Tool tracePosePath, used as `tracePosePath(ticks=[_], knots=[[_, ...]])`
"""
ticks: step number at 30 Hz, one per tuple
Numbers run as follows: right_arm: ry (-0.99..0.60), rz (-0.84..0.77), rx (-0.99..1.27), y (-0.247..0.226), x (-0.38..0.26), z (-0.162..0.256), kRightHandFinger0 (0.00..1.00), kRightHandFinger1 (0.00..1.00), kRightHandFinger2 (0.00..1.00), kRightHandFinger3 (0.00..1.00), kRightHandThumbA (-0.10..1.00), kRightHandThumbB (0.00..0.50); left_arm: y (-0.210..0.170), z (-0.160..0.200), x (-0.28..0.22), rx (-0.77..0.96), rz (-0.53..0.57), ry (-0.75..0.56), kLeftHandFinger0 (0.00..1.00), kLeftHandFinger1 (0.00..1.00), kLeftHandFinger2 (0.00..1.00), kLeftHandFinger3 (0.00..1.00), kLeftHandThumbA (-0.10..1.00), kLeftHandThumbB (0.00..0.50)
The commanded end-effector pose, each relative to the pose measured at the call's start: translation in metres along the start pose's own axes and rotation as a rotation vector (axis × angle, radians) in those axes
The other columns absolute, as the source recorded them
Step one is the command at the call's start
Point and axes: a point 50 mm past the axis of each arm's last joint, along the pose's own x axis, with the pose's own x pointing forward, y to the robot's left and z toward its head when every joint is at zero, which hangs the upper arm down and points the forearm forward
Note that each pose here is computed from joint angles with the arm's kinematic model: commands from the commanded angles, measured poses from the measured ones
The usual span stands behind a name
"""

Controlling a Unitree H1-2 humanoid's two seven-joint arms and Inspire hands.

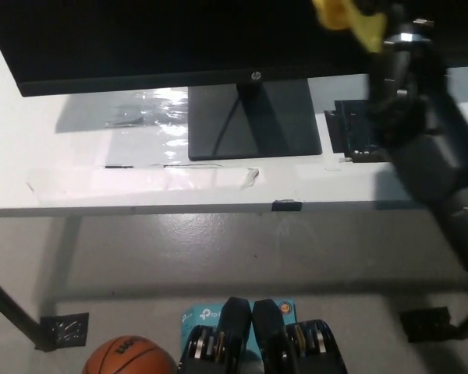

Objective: The robot uses its right hand to pick up the cloth kept in the middle of the desk and use it to wipe the monitor in the middle of the desk by swiping its screen twice

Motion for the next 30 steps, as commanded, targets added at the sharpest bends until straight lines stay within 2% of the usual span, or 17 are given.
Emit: tracePosePath(ticks=[1,2,3,6,9,12,14,16,17,19,20,22,25,26,27,29,30], knots=[[-0.039,-0.086,0.002,-0.039,0.021,-0.007,0.0,0.0,0.15,0.27,-0.1,0.102,0.003,0.0,-0.006,-0.014,0.005,-0.033,0.0,0.0,0.0,0.03,0.67,0.5],[-0.023,-0.088,-0.004,-0.043,0.022,-0.015,0.0,0.0,0.18,0.3,-0.1,0.103,0.003,-0.001,-0.005,-0.028,0.004,-0.032,0.0,0.0,0.0,0.04,0.65,0.5],[0.006,-0.089,-0.005,-0.048,0.023,-0.022,0.0,0.0,0.22,0.29,-0.1,0.064,0.003,0.0,-0.006,-0.025,0.006,-0.021,0.0,0.0,0.0,0.03,0.66,0.5],[0.036,-0.096,-0.015,-0.055,0.024,-0.031,0.0,0.0,0.24,0.19,-0.1,0.08,0.003,0.0,-0.005,-0.023,0.003,-0.015,0.0,0.0,0.0,0.03,0.68,0.5],[0.043,-0.115,-0.02,-0.059,0.026,-0.036,0.0,0.0,0.26,0.34,-0.1,0.117,0.002,0.0,-0.004,-0.025,0.005,-0.01,0.0,0.0,0.0,0.03,0.67,0.5],[0.048,-0.113,-0.01,-0.054,0.028,-0.03,0.0,0.0,0.23,0.26,-0.1,0.089,0.002,-0.002,-0.008,-0.034,0.005,-0.019,0.0,0.0,0.0,0.04,0.66,0.5],[0.055,-0.11,0.004,-0.053,0.029,-0.027,0.0,0.0,0.24,0.38,-0.1,0.101,0.002,-0.002,-0.008,-0.037,0.001,-0.02,0.0,0.0,0.0,0.04,0.66,0.5],[0.055,-0.108,0.01,-0.052,0.029,-0.024,0.0,0.0,0.22,0.41,-0.1,0.097,0.002,-0.002,-0.008,-0.037,0.0,-0.023,0.0,0.0,0.0,0.04,0.66,0.5],[0.052,-0.104,0.013,-0.051,0.029,-0.019,0.0,0.0,0.2,0.32,-0.1,0.103,0.001,-0.001,-0.01,-0.034,0.0,-0.007,0.0,0.0,0.01,0.05,0.67,0.5],[0.045,-0.101,0.019,-0.049,0.03,-0.013,0.0,0.0,0.21,0.3,-0.1,0.101,0.002,-0.001,-0.009,-0.036,-0.001,-0.012,0.0,0.0,0.0,0.05,0.67,0.5],[0.031,-0.103,0.026,-0.048,0.03,-0.009,0.0,0.0,0.21,0.33,-0.1,0.115,0.002,0.0,-0.009,-0.022,-0.004,-0.018,0.0,0.0,0.0,0.05,0.69,0.5],[0.021,-0.105,0.036,-0.044,0.029,-0.001,0.0,0.0,0.21,0.29,-0.1,0.109,0.003,0.0,-0.009,-0.016,-0.005,-0.017,0.0,0.0,0.01,0.06,0.7,0.5],[0.011,-0.102,0.04,-0.039,0.029,0.008,0.0,0.0,0.19,0.29,-0.1,0.123,0.003,0.001,-0.009,-0.007,-0.006,-0.013,0.0,0.0,0.03,0.07,0.71,0.5],[0.001,-0.091,0.064,-0.035,0.03,0.02,0.0,0.0,0.15,0.37,-0.1,0.12,0.002,0.0,-0.006,-0.009,-0.006,-0.018,0.0,0.0,0.0,0.05,0.71,0.5],[0.003,-0.076,0.074,-0.031,0.03,0.031,0.0,0.0,0.14,0.29,-0.1,0.101,0.002,0.002,-0.007,-0.005,-0.006,-0.014,0.0,0.0,0.0,0.06,0.71,0.5],[-0.007,-0.065,0.08,-0.027,0.031,0.041,0.0,0.0,0.15,0.3,-0.1,0.117,0.002,0.003,-0.007,0.017,-0.005,-0.005,0.0,0.0,0.0,0.06,0.73,0.5],[-0.01,-0.06,0.079,-0.025,0.031,0.047,0.0,0.0,0.17,0.27,-0.1,0.108,0.002,0.004,-0.005,0.02,-0.006,-0.014,0.0,0.0,0.0,0.07,0.72,0.5]])
